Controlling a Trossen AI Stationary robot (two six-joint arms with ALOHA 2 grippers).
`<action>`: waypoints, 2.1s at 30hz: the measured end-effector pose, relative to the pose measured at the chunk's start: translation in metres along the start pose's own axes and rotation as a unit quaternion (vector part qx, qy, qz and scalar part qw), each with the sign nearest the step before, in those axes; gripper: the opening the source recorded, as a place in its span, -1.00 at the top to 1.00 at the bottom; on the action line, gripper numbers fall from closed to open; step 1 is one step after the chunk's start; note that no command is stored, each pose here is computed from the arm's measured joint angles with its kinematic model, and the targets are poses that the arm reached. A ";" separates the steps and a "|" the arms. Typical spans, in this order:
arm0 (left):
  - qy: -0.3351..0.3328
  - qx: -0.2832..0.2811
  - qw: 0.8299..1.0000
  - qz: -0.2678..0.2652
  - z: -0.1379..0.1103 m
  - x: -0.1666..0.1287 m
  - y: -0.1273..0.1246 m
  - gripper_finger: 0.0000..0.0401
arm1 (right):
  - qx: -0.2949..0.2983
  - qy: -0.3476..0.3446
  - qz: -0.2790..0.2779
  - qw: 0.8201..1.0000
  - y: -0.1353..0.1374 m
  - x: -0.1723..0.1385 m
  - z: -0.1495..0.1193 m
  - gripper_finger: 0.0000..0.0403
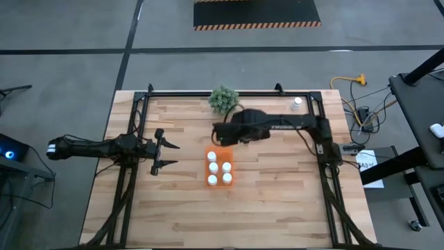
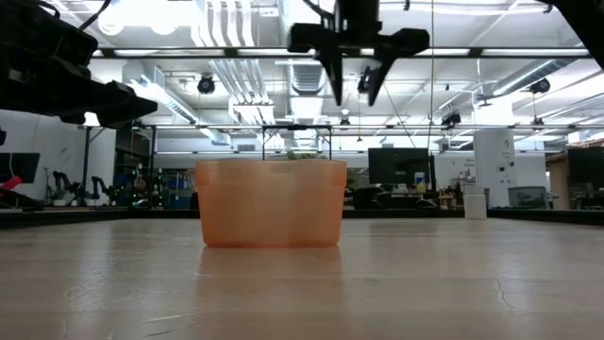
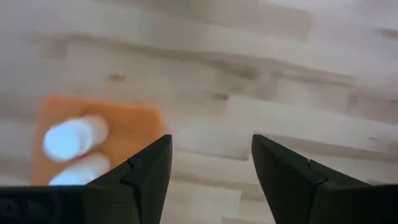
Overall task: Pick and place pill bottles into a basket
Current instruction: Put the white pill bottle into the orange bin
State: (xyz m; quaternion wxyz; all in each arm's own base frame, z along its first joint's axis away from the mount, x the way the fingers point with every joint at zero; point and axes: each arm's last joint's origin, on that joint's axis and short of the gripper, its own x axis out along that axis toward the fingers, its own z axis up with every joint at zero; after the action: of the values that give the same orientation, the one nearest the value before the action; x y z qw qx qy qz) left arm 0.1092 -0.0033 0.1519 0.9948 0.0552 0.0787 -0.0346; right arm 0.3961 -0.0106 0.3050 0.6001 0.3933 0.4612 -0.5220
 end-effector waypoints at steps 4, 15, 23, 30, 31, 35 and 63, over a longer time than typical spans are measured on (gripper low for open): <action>-0.001 0.000 1.000 0.000 0.000 0.000 0.000 -0.22 | 0.020 0.011 -0.029 0.999 -0.026 0.006 0.012 -0.05; -0.001 0.000 1.000 0.000 0.000 0.000 0.000 -0.22 | 0.106 0.078 -0.012 0.991 -0.154 0.050 0.072 -0.05; -0.001 0.000 1.000 0.000 0.000 0.000 0.000 -0.22 | 0.152 0.048 0.064 0.985 -0.230 0.056 0.090 -0.05; -0.001 0.000 1.000 0.000 0.000 0.000 0.000 -0.22 | 0.121 0.051 0.048 0.990 -0.272 0.072 0.104 -0.05; -0.001 0.000 1.000 0.000 0.000 0.000 0.000 -0.22 | 0.114 0.050 0.046 0.991 -0.276 0.074 0.107 -0.05; 0.000 0.000 1.000 0.000 0.000 0.000 0.000 -0.22 | 0.077 0.035 0.041 0.996 -0.285 0.086 0.122 -0.05; -0.001 0.000 1.000 0.000 0.000 0.000 0.000 -0.22 | 0.004 0.003 -0.006 1.000 -0.283 0.109 0.141 -0.05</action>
State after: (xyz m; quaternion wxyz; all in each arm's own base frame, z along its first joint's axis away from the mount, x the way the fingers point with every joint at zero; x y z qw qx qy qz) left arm 0.1092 -0.0033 0.1521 0.9948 0.0552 0.0777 -0.0345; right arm 0.1394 -0.2146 0.2402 0.5939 0.3949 0.4631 -0.5261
